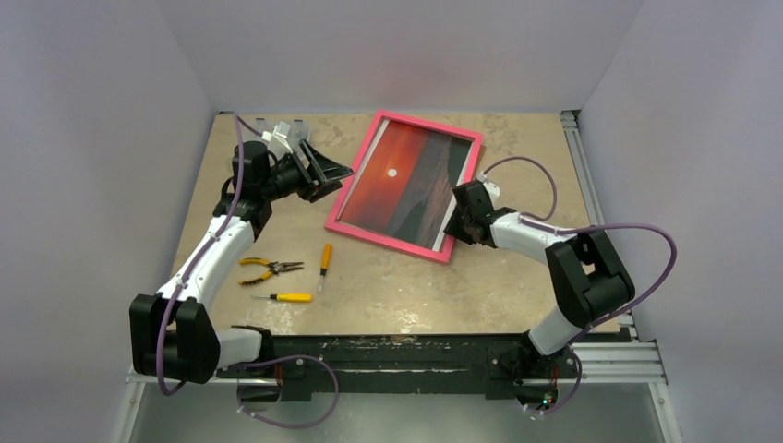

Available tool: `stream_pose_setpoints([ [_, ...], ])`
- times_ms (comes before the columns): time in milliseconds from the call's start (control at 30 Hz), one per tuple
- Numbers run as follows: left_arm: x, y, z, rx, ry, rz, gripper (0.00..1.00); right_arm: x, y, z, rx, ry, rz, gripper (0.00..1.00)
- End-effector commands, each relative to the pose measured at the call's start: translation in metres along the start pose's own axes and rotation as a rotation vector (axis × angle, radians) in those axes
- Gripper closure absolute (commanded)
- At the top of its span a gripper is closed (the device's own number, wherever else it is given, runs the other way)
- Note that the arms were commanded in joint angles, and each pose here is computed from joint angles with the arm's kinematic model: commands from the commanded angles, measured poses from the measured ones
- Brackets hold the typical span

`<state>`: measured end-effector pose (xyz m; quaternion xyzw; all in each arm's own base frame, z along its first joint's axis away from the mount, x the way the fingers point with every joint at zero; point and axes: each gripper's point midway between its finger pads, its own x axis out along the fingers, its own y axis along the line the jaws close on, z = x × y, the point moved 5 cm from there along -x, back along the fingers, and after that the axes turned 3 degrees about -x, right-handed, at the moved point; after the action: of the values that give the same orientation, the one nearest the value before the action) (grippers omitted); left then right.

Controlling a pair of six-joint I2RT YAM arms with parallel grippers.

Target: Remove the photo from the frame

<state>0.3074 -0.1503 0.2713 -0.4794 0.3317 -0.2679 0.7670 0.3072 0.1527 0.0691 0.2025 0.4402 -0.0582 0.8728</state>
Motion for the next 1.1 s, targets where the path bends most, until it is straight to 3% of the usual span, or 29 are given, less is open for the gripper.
stream_pose_setpoints([
  [0,0.001,-0.005,-0.002,0.026,0.007,-0.039,0.35,-0.006,0.002,0.013,-0.013,-0.039,-0.084,0.77],
  [167,0.0,-0.005,-0.002,0.027,0.006,-0.04,0.35,-0.026,0.019,0.033,-0.015,-0.043,-0.072,0.85],
  [267,0.0,-0.006,-0.002,0.026,0.005,-0.04,0.35,-0.041,0.026,0.046,-0.003,-0.057,-0.074,1.0],
  [600,0.0,-0.009,-0.003,0.026,0.011,-0.051,0.35,-0.092,0.034,0.076,0.03,-0.105,-0.043,1.0],
  [767,0.0,-0.011,-0.005,0.03,0.019,-0.058,0.35,-0.113,-0.005,0.089,0.042,-0.138,-0.129,1.0],
  [1067,0.003,-0.015,-0.013,0.035,0.046,-0.071,0.35,-0.149,-0.122,0.088,-0.008,-0.151,-0.4,1.0],
])
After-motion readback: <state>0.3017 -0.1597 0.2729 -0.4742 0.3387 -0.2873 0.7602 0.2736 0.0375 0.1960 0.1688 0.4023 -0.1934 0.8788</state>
